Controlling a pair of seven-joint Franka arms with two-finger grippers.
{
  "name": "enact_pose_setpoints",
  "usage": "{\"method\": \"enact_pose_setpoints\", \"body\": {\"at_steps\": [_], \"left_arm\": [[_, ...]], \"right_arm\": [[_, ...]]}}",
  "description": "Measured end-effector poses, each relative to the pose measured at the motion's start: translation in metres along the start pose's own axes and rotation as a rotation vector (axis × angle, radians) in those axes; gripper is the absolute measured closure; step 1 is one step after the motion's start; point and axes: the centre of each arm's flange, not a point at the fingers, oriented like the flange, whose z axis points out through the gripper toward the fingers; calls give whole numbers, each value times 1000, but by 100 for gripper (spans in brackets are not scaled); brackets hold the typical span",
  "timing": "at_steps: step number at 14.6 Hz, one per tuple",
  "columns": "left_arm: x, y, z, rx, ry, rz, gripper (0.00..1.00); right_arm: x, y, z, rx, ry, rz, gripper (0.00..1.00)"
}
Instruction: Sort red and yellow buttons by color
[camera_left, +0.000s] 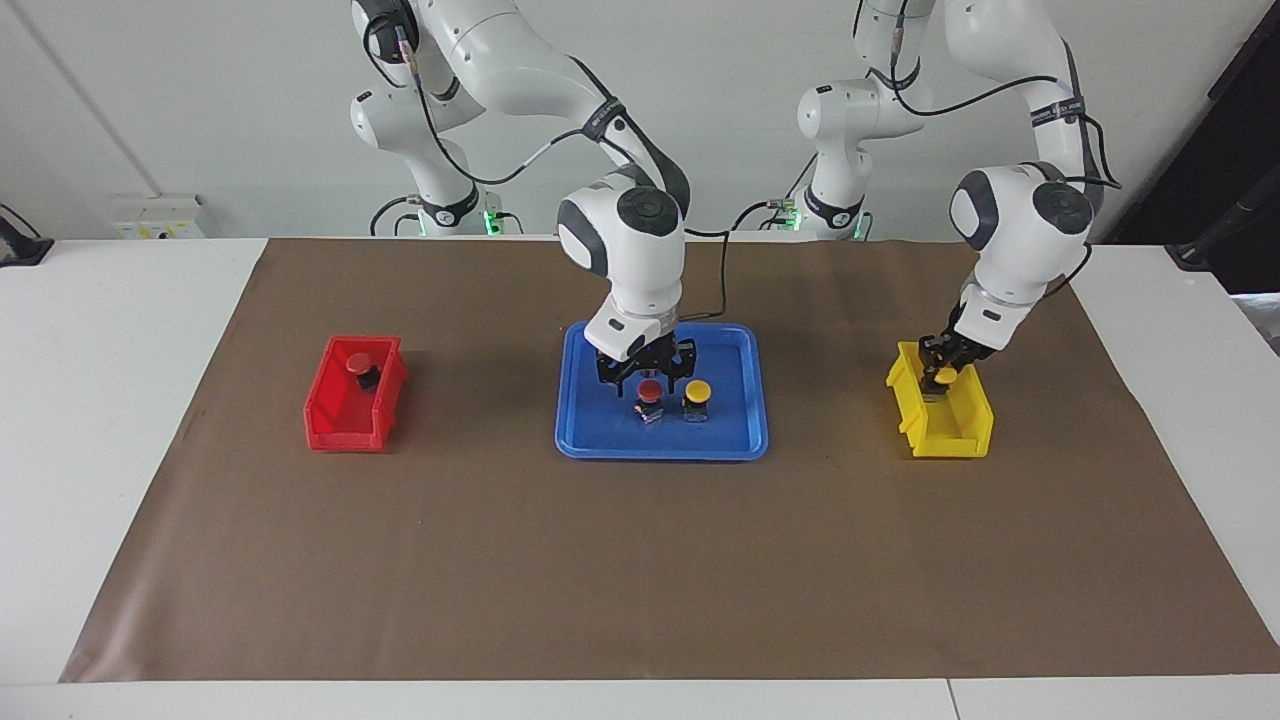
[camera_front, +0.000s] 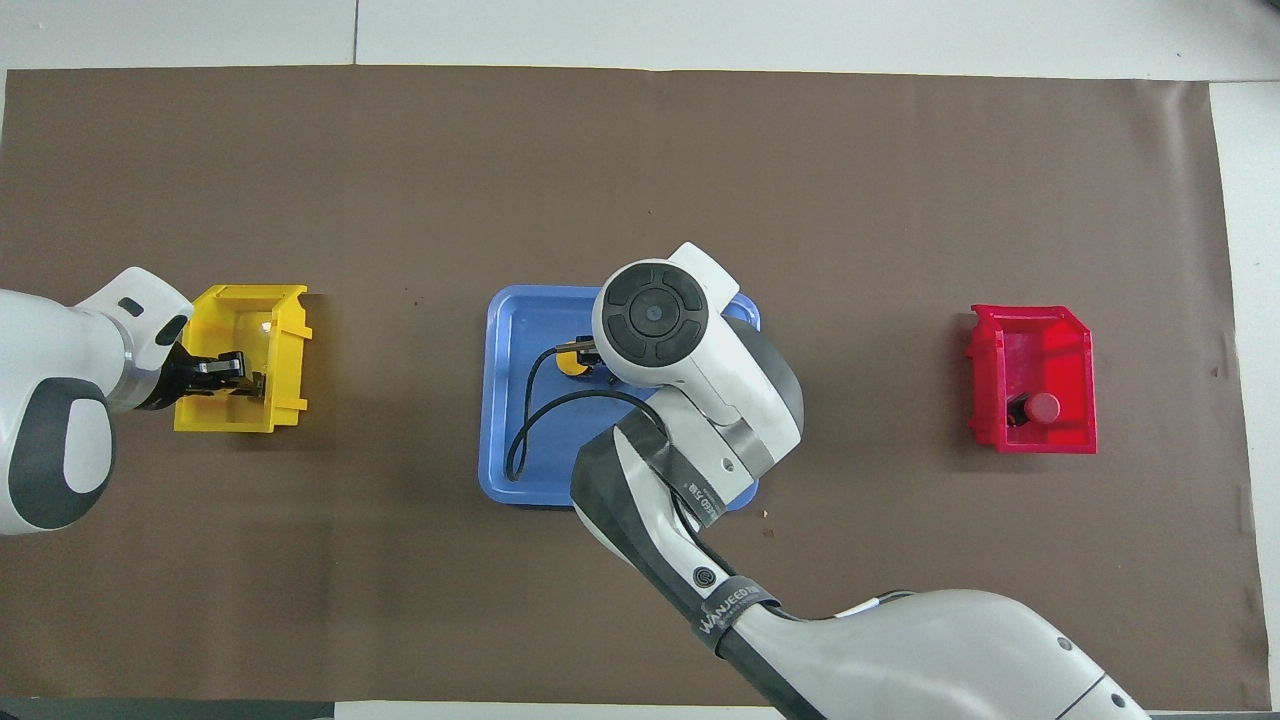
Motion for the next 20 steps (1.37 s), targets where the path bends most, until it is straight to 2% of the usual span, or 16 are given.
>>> {"method": "enact_pose_setpoints", "body": {"at_steps": [2, 4, 5, 6, 7, 8, 9, 10, 12, 13, 15, 17, 20], "left_arm": [[3, 2, -6, 0, -3, 7, 37], [9, 3, -23, 2, -23, 10, 34], [14, 4, -38, 4, -37, 11, 34], [19, 4, -58, 5, -51, 11, 28], [23, 5, -82, 7, -63, 12, 19], [26, 6, -108, 8, -74, 14, 9], [27, 8, -137, 9, -83, 18, 0], [25, 10, -165, 11, -93, 25, 0], [19, 13, -216, 12, -106, 62, 0], [15, 13, -240, 11, -109, 85, 0], [10, 13, -272, 9, -100, 109, 0], [12, 21, -273, 8, -74, 120, 0], [15, 82, -212, -36, 11, 69, 0]], "right_arm": [[-2, 1, 4, -1, -2, -1, 19], [-3, 1, 7, 5, 5, -1, 20], [-3, 1, 8, 6, 7, -1, 25], [-3, 1, 9, 7, 8, -1, 25], [-3, 1, 9, 7, 7, -1, 29], [-4, 1, 10, 6, 7, -1, 29], [-4, 1, 10, 6, 6, -1, 33], [-4, 1, 10, 7, 7, -1, 34], [-3, 2, 7, 3, 4, 1, 54], [1, 4, 0, -4, -3, 7, 59], [13, 12, -27, -19, -14, 28, 59], [23, 26, -54, -34, -29, 36, 59], [36, 100, -105, -72, -89, -51, 59]]}}
